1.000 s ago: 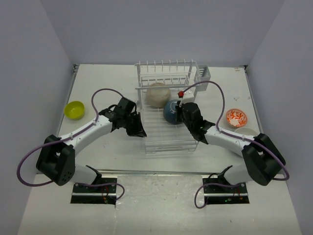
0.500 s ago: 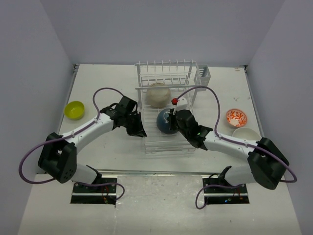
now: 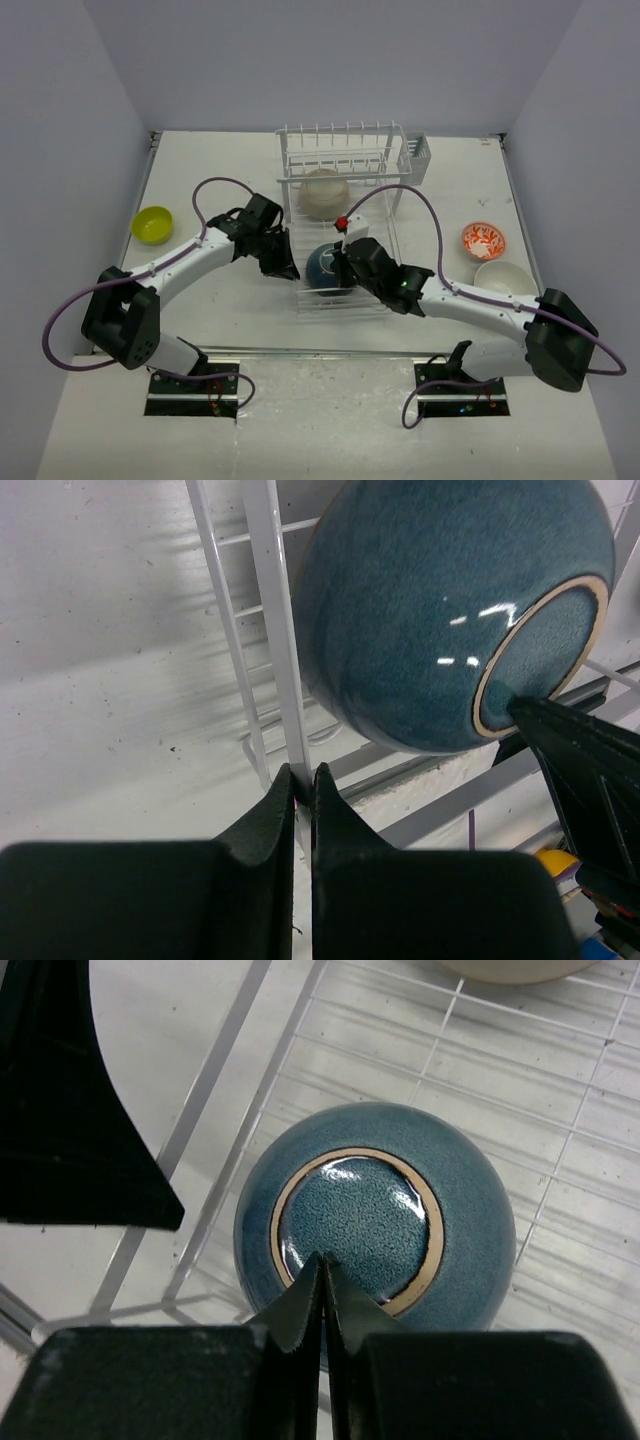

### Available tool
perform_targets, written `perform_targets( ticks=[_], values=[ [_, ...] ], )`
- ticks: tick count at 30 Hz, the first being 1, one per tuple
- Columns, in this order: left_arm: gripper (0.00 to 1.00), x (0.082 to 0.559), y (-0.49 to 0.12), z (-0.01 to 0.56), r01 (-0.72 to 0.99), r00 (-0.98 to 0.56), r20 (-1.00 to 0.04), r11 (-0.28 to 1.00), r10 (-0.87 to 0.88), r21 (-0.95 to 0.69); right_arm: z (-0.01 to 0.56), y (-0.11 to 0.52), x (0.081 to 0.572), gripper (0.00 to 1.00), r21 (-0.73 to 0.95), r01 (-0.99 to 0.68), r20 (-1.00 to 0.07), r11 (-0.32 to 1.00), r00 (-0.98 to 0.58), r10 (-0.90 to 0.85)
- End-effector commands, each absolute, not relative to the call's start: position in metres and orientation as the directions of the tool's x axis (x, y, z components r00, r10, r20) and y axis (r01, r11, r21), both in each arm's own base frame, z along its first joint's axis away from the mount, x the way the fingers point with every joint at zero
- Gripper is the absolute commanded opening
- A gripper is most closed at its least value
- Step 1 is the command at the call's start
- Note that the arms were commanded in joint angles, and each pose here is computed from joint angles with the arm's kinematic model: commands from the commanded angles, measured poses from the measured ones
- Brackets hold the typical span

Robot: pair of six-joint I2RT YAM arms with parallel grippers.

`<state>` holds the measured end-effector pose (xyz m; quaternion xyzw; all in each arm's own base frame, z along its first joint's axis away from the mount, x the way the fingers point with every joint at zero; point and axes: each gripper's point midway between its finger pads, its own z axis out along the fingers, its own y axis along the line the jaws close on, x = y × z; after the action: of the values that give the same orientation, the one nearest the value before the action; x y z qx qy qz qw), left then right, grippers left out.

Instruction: Unload the bowls from the dish rack

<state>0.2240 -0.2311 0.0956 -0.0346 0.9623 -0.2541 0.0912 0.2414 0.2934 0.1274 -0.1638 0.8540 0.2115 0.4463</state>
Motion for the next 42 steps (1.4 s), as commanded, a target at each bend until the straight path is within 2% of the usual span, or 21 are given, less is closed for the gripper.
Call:
perform_targets(
  ticks=[1, 9, 10, 11, 12, 15, 18, 20, 31, 33, 35, 42],
  values=[
    [0.0, 0.249, -0.227, 0.07, 0.022, -0.963, -0.251, 0.904, -0.095, -0.427, 0.135, 0.284, 0.219, 0.0, 0.209, -0.485, -0.798, 0.849, -0.587, -0.139],
    [0.0, 0.247, -0.224, 0.064, 0.009, -0.964, -0.245, 0.91, -0.102, -0.415, 0.214, 0.264, 0.217, 0.0, 0.227, -0.47, -0.859, 0.853, -0.51, -0.053],
    [0.0, 0.247, -0.224, 0.063, 0.01, -0.964, -0.244, 0.909, -0.102, -0.417, 0.22, 0.263, 0.218, 0.07, 0.229, -0.464, -0.861, 0.856, -0.507, -0.045],
    [0.0, 0.246, -0.224, 0.063, 0.009, -0.965, -0.241, 0.909, -0.101, -0.416, 0.224, 0.261, 0.218, 0.2, 0.233, -0.456, -0.86, 0.859, -0.509, -0.037],
    [0.0, 0.247, -0.225, 0.063, 0.012, -0.965, -0.242, 0.91, -0.098, -0.415, 0.228, 0.258, 0.217, 0.45, 0.238, -0.446, -0.85, 0.863, -0.525, -0.037],
    [0.0, 0.248, -0.225, 0.066, 0.017, -0.965, -0.246, 0.908, -0.095, -0.418, 0.222, 0.256, 0.212, 0.67, 0.307, -0.417, -0.797, 0.856, -0.603, -0.009],
    [0.0, 0.248, -0.225, 0.068, 0.018, -0.963, -0.251, 0.908, -0.097, -0.418, 0.2, 0.25, 0.21, 0.78, 0.43, -0.354, -0.7, 0.831, -0.711, 0.059],
    [0.0, 0.248, -0.225, 0.07, 0.02, -0.962, -0.255, 0.906, -0.097, -0.422, 0.185, 0.237, 0.217, 0.81, 0.463, -0.28, -0.659, 0.841, -0.743, 0.116],
    [0.0, 0.245, -0.226, 0.071, 0.025, -0.963, -0.251, 0.9, -0.094, -0.434, 0.155, 0.255, 0.2, 0.89, 0.628, -0.23, -0.436, 0.743, -0.895, 0.091],
    [0.0, 0.244, -0.227, 0.071, 0.025, -0.964, -0.248, 0.9, -0.093, -0.436, 0.147, 0.254, 0.201, 0.91, 0.627, -0.201, -0.411, 0.753, -0.906, 0.1],
    [0.0, 0.245, -0.227, 0.072, 0.026, -0.964, -0.249, 0.897, -0.094, -0.44, 0.142, 0.253, 0.199, 0.98, 0.631, -0.19, -0.391, 0.753, -0.915, 0.097],
    [0.0, 0.245, -0.23, 0.071, 0.027, -0.965, -0.245, 0.893, -0.094, -0.45, 0.124, 0.244, 0.204, 0.99, 0.638, -0.133, -0.35, 0.758, -0.927, 0.132]
  ],
)
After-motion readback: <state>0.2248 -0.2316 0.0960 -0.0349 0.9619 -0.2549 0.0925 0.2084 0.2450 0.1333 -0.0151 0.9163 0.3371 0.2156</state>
